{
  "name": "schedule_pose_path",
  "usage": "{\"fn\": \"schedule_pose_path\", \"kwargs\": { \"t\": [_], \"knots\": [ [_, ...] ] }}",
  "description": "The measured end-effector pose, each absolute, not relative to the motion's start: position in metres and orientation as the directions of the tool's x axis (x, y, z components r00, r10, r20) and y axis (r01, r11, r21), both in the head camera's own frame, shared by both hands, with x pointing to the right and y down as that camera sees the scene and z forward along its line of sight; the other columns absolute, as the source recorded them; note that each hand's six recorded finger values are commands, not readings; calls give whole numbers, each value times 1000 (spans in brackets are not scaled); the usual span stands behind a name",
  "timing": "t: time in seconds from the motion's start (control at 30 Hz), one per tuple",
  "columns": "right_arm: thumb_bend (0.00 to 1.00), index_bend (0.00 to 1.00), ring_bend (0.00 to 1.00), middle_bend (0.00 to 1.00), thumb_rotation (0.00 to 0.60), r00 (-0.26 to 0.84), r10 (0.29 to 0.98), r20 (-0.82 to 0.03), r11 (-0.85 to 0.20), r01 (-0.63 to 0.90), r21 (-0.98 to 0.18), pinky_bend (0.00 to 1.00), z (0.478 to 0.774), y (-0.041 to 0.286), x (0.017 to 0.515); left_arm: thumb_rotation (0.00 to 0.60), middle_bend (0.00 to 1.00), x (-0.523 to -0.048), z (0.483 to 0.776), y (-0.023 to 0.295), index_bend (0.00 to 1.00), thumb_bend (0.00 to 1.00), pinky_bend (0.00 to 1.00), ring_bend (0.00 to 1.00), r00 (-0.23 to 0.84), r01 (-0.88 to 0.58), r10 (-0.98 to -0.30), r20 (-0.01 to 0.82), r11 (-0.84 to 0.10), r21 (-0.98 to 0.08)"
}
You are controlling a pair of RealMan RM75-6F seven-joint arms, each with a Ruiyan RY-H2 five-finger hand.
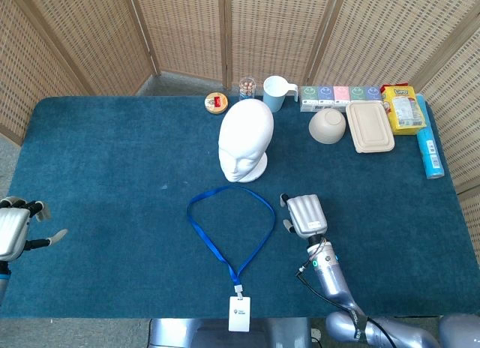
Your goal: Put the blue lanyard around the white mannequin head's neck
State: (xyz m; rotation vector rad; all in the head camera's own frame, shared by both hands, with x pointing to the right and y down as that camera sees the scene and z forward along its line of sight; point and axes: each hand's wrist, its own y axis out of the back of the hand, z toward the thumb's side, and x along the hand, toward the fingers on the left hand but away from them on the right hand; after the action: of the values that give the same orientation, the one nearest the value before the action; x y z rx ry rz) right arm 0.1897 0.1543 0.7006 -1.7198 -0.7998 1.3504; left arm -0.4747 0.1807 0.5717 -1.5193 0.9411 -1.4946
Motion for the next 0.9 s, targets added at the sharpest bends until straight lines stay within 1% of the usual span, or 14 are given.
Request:
{"fn": "schedule_pose_path", "kwargs": {
  "t": [0.6, 0.9],
  "knots": [
    [251, 452, 1000, 919, 582, 202, 829, -522, -528, -24, -849, 1000, 718, 147, 167, 391, 569, -473, 578, 178, 558, 134, 285, 489, 34, 24, -903, 429, -429, -903],
    [250, 452, 1000, 920, 583, 212, 831, -513, -521, -23, -853, 1000, 717, 141, 153, 394, 569, -473, 579, 178, 557, 135, 285, 489, 32, 19, -902, 431, -430, -902]
  ]
}}
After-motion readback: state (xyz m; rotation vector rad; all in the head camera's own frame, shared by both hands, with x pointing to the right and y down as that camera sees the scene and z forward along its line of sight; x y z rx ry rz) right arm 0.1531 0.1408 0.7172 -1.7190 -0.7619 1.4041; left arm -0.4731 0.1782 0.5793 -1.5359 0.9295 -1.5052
